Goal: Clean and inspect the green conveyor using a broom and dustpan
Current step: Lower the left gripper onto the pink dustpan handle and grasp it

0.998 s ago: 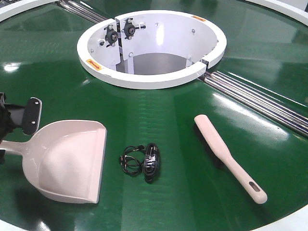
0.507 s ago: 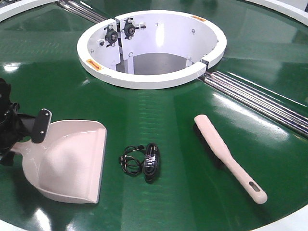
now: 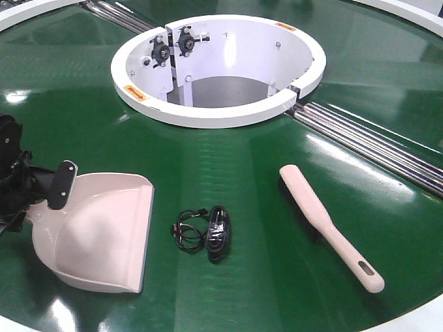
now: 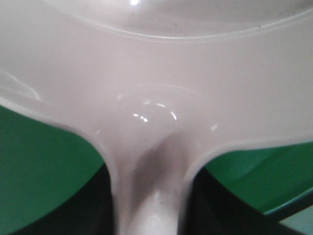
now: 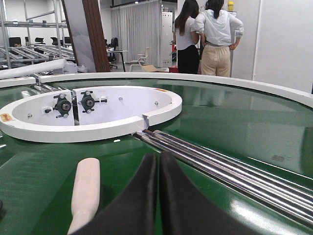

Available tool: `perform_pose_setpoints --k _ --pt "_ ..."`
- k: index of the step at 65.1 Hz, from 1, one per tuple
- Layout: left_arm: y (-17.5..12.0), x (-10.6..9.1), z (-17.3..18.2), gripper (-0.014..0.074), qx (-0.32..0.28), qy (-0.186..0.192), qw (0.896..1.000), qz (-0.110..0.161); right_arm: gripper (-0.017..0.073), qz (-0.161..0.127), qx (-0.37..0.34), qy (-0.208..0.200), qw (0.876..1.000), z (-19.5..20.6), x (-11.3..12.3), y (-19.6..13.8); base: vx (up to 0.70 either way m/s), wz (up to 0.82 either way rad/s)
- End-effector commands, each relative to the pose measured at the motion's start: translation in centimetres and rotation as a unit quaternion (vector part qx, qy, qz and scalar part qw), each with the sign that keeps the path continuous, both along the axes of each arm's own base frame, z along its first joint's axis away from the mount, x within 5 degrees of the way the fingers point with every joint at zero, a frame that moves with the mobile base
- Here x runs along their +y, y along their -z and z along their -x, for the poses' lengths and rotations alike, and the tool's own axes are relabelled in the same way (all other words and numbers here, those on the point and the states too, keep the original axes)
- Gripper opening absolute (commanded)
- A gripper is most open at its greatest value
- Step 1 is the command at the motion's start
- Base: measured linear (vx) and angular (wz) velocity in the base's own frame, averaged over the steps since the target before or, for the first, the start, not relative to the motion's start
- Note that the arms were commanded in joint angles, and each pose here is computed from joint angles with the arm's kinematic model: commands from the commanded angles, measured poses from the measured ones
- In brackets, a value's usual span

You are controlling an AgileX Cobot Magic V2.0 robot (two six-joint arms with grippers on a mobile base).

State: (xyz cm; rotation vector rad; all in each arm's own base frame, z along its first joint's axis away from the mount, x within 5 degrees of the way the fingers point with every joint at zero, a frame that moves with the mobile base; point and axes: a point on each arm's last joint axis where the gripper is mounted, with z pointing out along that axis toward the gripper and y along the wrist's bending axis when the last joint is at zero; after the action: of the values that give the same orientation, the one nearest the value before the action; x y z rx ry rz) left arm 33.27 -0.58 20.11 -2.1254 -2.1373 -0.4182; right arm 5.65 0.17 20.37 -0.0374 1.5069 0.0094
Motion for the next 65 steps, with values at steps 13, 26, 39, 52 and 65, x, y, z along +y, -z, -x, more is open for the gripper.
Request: perform_pose_setpoints --k 13,26,39,52,65 --pt "-3.6 -1.5 -0.3 -0.0007 -0.036 -0.002 0.999 -0.027 -0.0008 -0.001 -0.043 -0.003 0.999 0.2 0.1 -0.7 0.00 0.00" --pt "-4.8 -2.3 -0.5 -0.0007 -0.036 -0.006 0.999 -0.022 -0.0008 -0.001 -0.043 -0.003 0.999 0.2 0.1 -0.7 0.00 0.00" --pt "-4.7 -3.5 -0.4 -0.0007 -0.037 0.013 0.999 -0.021 -0.0008 -0.001 -0.043 -0.003 0.999 0.2 0.1 -0.7 0.00 0.00" --pt "-4.6 -3.7 -0.5 -0.0007 -0.043 -0.008 0.999 -0.020 -0.0008 -0.001 -0.043 -0.003 0.999 0.2 0.1 -0.7 0.00 0.00" --pt "-4.3 -3.6 -0.5 -0.0007 -0.038 -0.011 0.999 -0.027 -0.0008 -0.001 -0.043 -0.003 0.999 0.2 0.1 -0.7 0.00 0.00"
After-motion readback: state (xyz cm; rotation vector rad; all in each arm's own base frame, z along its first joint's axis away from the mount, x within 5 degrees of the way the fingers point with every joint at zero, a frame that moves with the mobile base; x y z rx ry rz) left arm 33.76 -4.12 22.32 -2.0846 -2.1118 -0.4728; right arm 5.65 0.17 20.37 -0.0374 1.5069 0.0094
